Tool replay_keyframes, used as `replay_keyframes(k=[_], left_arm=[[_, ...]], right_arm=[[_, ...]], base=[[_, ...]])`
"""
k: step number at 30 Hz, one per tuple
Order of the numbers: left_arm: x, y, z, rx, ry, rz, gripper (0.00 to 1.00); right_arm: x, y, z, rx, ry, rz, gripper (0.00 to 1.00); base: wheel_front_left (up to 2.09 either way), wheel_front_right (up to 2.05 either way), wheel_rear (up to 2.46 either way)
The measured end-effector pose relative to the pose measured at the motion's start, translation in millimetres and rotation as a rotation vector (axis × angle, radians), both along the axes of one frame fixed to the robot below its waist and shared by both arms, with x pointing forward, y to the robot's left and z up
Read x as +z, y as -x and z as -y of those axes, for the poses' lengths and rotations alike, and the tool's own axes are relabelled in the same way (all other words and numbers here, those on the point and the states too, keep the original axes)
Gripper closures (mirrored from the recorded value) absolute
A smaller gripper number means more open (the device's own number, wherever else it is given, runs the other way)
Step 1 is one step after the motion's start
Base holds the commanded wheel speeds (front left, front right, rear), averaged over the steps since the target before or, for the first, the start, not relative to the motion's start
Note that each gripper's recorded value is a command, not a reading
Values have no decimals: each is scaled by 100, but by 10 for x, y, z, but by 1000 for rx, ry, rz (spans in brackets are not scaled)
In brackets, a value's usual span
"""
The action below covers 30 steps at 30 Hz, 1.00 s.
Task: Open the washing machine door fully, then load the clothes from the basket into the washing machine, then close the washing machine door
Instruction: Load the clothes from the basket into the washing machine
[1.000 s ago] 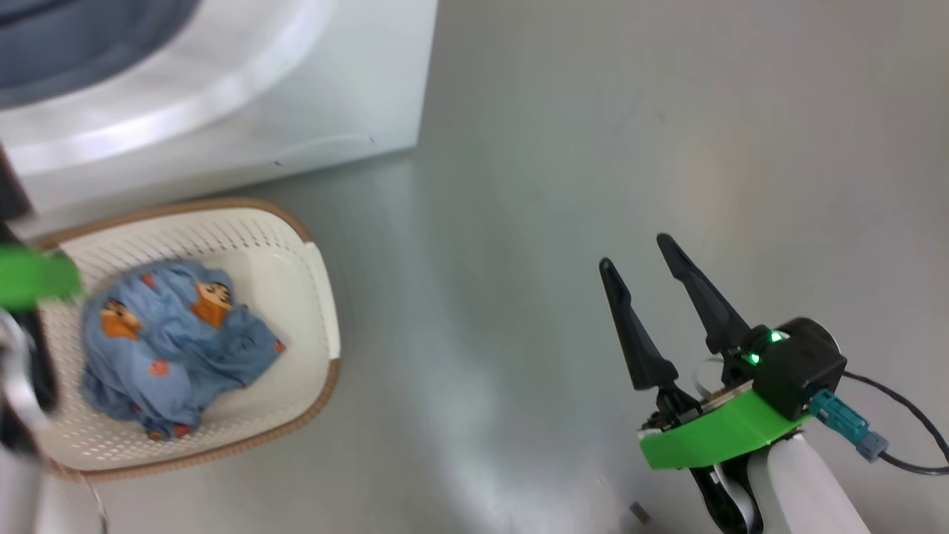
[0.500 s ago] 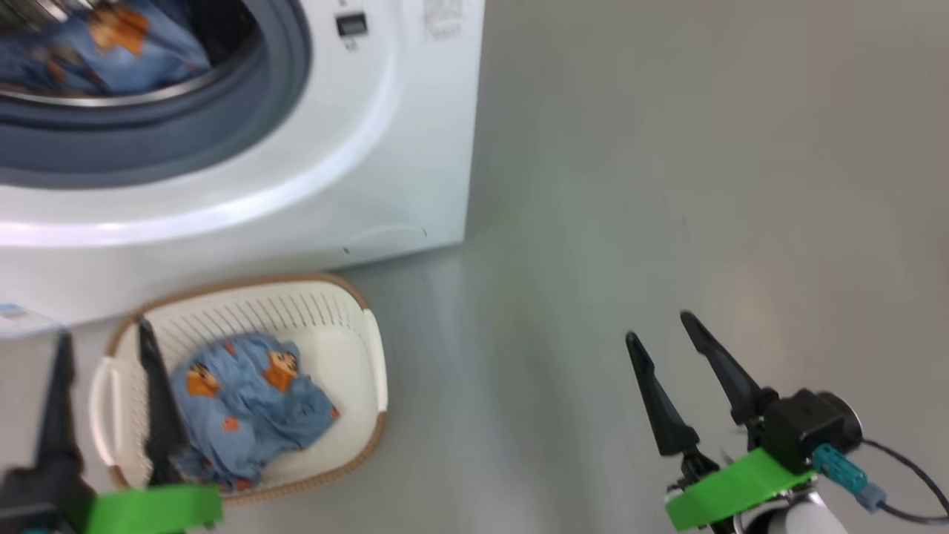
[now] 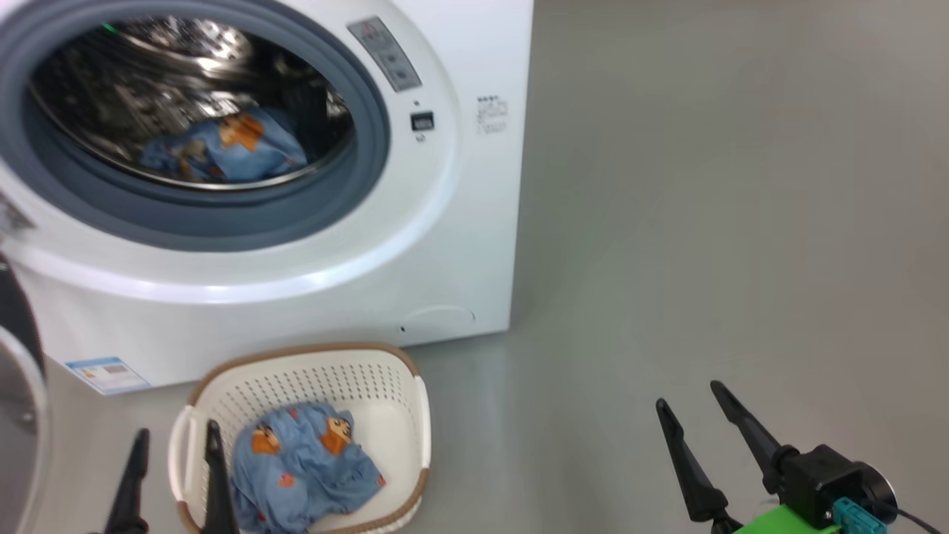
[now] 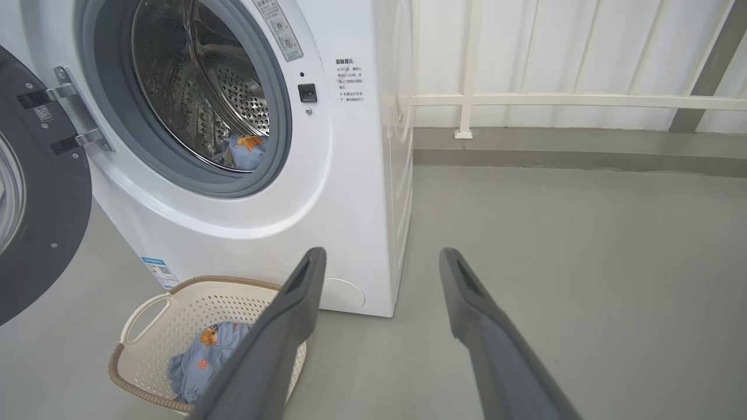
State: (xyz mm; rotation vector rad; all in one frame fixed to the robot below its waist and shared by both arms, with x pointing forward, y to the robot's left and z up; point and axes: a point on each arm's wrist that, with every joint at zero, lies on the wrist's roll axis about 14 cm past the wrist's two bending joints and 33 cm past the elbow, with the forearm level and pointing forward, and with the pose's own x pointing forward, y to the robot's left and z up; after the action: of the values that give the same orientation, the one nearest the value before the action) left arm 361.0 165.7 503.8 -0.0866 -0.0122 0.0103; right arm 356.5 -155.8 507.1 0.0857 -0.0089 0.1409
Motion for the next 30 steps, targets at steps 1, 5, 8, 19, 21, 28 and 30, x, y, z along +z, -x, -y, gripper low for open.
replay_keyframes(k=[1, 5, 8, 19, 21, 28, 30], left_arm=[[7, 34, -7, 1, -1, 2, 0], [29, 184, -35, 9, 4, 7, 0], [59, 265, -62, 18, 5, 16, 0], [118, 370, -98, 30, 10, 34, 0], [119, 367, -94, 29, 10, 35, 0], [117, 364, -92, 28, 10, 34, 0], [111, 363, -94, 29, 11, 32, 0]], right_arm=[[21, 23, -18, 5, -1, 3, 0], [120, 102, -62, 17, -5, 26, 0], [172, 160, -67, 19, -5, 38, 0], [280, 238, -75, 16, -12, 66, 0], [244, 264, -55, 9, -12, 54, 0], [258, 265, -48, 4, -16, 58, 0], [258, 264, -51, 5, -16, 58, 0]], base=[[0, 0, 0], [0, 0, 0], [0, 0, 0], [0, 0, 0], [0, 0, 0], [0, 0, 0], [0, 0, 0]])
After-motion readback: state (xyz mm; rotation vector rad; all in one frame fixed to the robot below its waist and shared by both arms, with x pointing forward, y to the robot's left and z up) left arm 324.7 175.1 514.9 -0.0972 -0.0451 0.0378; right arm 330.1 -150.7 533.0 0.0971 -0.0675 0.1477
